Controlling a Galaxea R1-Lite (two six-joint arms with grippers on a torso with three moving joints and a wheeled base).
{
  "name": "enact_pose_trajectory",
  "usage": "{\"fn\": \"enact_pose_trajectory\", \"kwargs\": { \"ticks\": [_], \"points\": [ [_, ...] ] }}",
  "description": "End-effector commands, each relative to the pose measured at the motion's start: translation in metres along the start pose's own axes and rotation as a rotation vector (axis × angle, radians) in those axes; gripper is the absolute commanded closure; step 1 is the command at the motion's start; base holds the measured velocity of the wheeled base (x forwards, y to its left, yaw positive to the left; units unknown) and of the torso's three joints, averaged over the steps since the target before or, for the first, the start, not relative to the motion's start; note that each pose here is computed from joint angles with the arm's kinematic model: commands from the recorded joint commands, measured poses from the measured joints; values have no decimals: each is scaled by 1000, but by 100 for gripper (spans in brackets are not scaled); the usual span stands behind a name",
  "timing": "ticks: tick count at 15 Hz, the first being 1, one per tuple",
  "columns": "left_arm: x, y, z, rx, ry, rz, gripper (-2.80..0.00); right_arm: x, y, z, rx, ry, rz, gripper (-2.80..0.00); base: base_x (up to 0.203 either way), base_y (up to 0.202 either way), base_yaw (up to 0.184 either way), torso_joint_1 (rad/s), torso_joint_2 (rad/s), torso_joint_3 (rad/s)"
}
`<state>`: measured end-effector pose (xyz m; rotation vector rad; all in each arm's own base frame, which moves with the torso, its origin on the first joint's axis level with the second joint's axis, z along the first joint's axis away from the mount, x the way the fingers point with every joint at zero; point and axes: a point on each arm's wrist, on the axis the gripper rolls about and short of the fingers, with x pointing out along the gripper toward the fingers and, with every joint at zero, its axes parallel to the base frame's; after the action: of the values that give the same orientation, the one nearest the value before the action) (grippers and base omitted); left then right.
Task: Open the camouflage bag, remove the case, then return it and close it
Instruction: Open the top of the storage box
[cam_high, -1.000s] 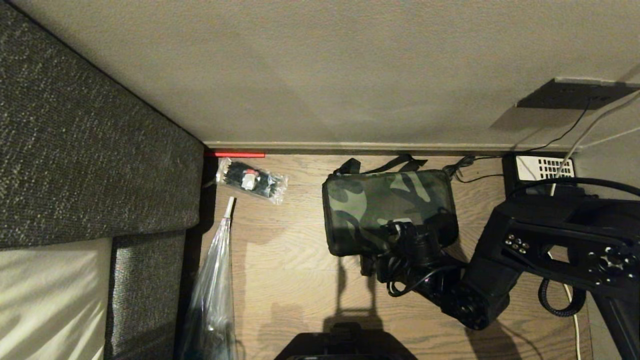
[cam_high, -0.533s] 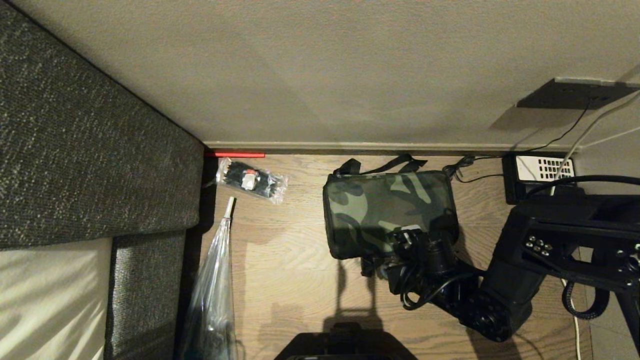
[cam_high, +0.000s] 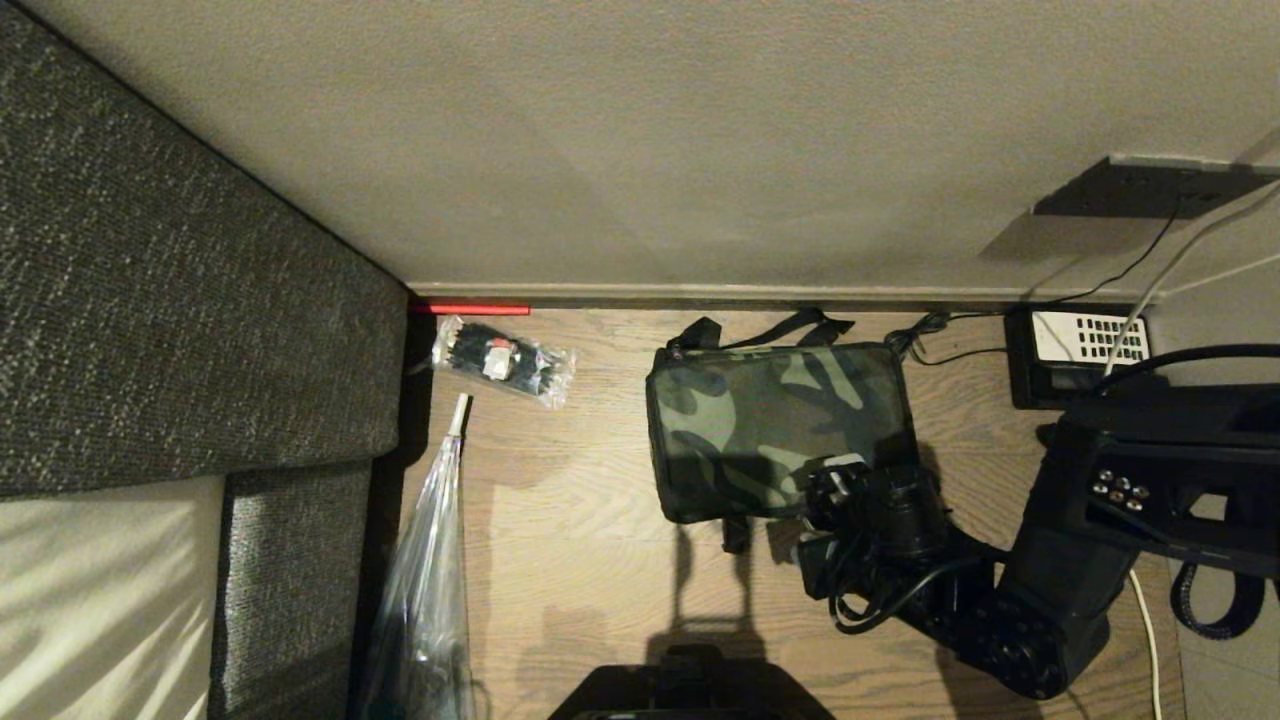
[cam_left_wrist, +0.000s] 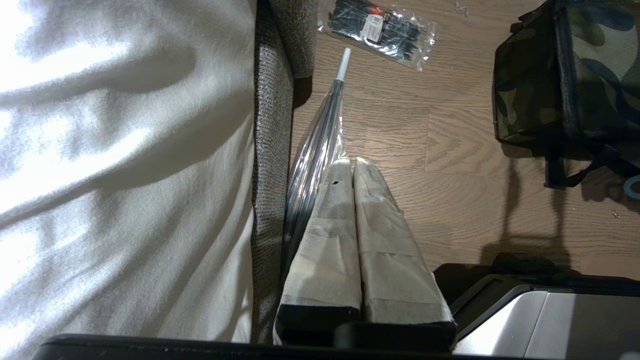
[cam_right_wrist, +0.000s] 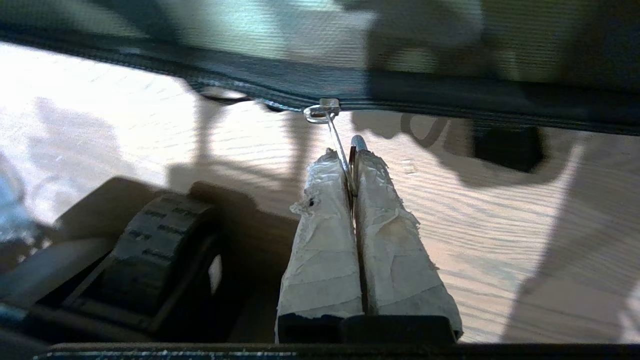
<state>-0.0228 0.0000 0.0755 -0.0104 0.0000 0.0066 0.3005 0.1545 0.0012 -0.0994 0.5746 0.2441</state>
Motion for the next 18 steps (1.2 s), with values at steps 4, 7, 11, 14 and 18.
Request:
{"fn": "enact_pose_trajectory", "kwargs": {
  "ticks": [4, 7, 11, 14, 18],
  "points": [
    [0, 0, 0, 0, 2, 1, 0, 0, -27, 2, -8, -1, -64, 0, 0, 0, 0, 0, 0, 0],
    [0, 0, 0, 0, 2, 1, 0, -4, -38, 4, 2, -3, -82, 0, 0, 0, 0, 0, 0, 0],
    [0, 0, 0, 0, 2, 1, 0, -8, -51, 5, 2, 2, -112, 0, 0, 0, 0, 0, 0, 0],
    [0, 0, 0, 0, 2, 1, 0, -9, -63, 2, -3, 19, -140, 0, 0, 0, 0, 0, 0, 0],
    [0, 0, 0, 0, 2, 1, 0, -12, -81, -10, -13, 69, -180, 0, 0, 0, 0, 0, 0, 0]
  ]
}}
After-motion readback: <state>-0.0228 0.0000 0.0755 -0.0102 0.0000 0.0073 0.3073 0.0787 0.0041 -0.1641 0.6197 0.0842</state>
